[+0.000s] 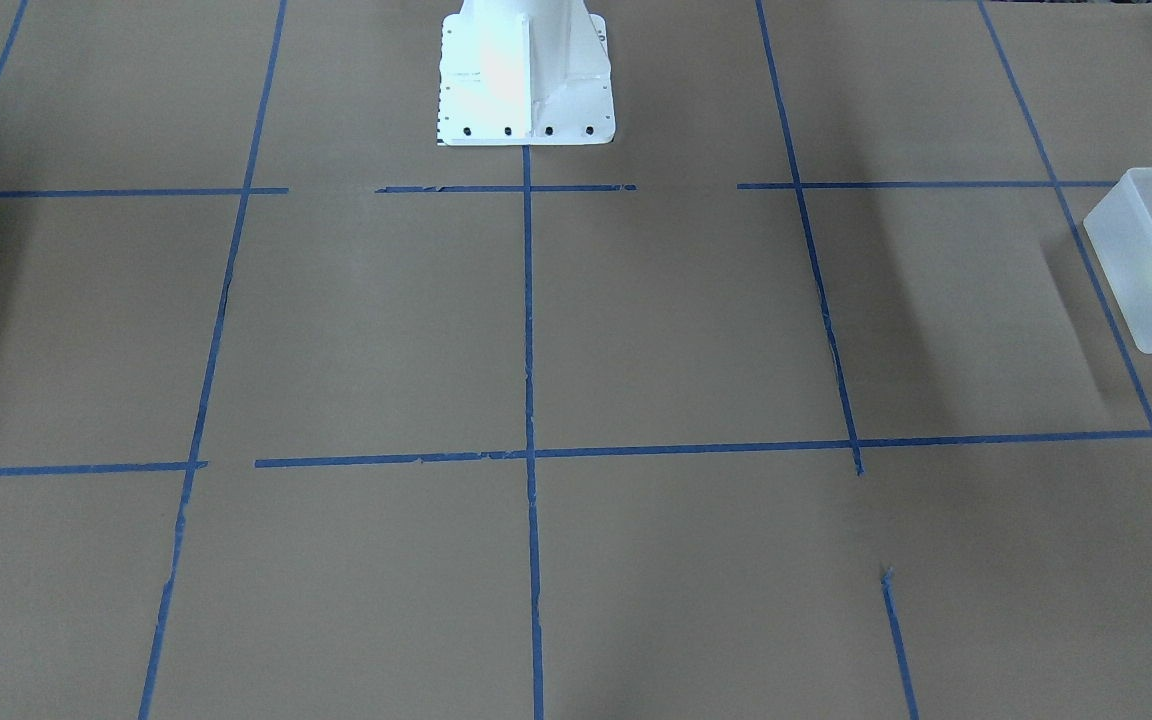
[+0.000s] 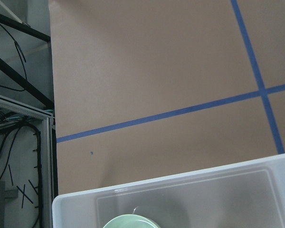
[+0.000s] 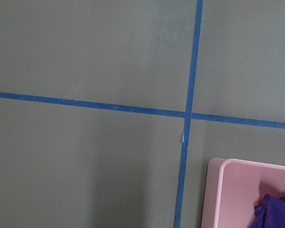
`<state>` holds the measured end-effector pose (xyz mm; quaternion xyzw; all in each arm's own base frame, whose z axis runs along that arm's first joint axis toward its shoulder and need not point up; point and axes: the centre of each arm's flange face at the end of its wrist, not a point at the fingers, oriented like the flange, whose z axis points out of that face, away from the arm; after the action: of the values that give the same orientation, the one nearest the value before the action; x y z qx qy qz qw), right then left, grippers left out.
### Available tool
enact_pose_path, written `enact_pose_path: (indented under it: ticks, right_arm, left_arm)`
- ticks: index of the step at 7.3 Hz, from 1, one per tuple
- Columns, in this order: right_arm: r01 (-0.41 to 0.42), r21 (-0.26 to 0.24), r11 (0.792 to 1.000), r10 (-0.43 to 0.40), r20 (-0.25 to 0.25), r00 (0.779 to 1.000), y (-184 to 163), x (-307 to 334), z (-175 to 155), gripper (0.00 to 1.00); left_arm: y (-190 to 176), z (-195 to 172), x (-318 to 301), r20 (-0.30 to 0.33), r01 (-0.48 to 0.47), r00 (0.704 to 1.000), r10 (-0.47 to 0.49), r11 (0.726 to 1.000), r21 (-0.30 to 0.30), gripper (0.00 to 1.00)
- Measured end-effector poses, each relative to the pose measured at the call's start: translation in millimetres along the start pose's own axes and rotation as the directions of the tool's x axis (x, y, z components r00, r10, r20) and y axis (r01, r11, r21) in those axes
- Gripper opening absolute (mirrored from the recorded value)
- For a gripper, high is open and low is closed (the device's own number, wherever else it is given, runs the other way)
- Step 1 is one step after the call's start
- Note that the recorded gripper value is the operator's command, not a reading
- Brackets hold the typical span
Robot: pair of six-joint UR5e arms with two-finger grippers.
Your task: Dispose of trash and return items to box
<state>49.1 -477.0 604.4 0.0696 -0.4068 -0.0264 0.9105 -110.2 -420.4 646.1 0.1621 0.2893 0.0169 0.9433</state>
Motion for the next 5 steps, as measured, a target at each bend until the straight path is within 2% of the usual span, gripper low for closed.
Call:
enact_pose_path:
  ticks: [3,5]
  right_arm:
    - [-0.001,-0.001,1.000,0.001,-0.002,1.000,0,0,0,1.00]
    - [-0.006,-0.004,1.000,0.006,-0.001,1.000,1,2,2,1.00]
  left_arm:
    - [-14,5,37,-0.126,0.007,0.992,-0.013,0.999,-0.047,1.00]
    - [-32,6,49,-0.146,0.041,0.988,-0.053,0.995,-0.089,1.00]
